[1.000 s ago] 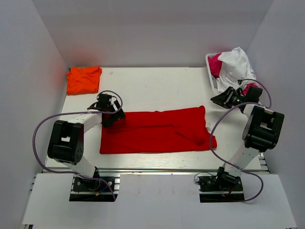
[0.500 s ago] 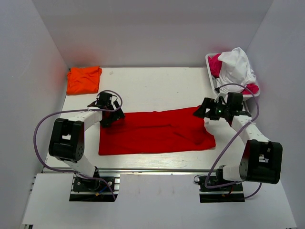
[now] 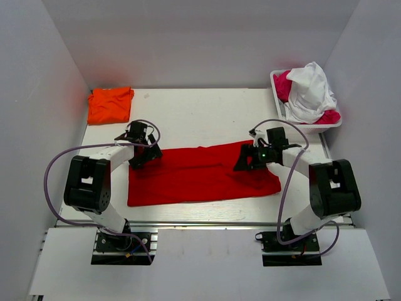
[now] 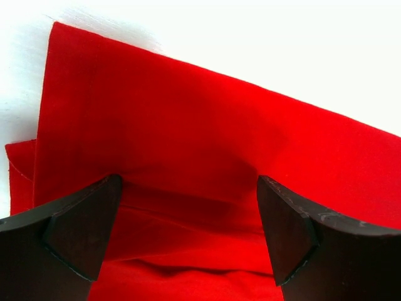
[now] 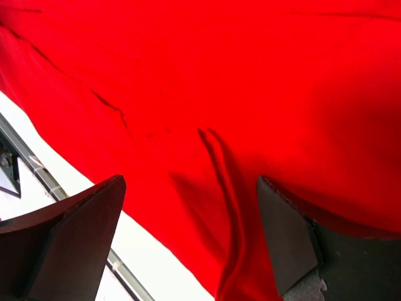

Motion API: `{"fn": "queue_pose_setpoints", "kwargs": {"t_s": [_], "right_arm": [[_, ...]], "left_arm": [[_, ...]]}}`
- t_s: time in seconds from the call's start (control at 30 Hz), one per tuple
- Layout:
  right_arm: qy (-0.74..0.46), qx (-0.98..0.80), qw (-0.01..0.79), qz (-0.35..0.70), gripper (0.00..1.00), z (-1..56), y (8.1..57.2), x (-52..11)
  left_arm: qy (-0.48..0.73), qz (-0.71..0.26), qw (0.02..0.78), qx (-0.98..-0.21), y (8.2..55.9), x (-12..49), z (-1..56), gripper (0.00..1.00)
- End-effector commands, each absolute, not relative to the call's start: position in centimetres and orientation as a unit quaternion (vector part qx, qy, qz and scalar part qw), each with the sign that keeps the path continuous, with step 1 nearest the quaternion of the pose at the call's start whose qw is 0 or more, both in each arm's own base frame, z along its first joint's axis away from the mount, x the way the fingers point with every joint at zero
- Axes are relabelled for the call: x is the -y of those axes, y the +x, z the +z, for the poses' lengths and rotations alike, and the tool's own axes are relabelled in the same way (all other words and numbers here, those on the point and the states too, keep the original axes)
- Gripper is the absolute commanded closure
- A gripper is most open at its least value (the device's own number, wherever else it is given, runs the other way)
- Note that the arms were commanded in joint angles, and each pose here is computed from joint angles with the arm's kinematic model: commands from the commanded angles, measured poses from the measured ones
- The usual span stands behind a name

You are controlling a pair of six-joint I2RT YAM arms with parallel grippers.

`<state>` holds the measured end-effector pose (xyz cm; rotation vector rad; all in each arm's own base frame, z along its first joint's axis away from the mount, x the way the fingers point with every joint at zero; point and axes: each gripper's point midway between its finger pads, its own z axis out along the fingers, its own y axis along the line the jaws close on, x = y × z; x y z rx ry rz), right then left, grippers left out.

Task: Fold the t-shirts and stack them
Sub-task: Rotate the tshirt 90 degrees

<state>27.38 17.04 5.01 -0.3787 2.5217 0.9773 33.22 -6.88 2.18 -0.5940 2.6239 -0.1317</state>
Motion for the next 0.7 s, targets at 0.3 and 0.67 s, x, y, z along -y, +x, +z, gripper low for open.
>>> {"fn": "queue_pose_setpoints", "kwargs": {"t_s": [0.3, 0.67], "right_arm": [[-0.212, -0.866, 0.215, 0.398, 0.10, 8.2, 25.8, -21.4], [-0.237, -0.865, 0.092, 0.432, 0.10, 5.9, 16.0, -21.5]], "left_arm": [[-0.218, 0.012, 0.144, -0.965, 28.4, 4.8, -0.3, 0.00], [-0.218, 0.016, 0.145, -0.965, 28.7, 4.6, -0.3, 0.00]]}}
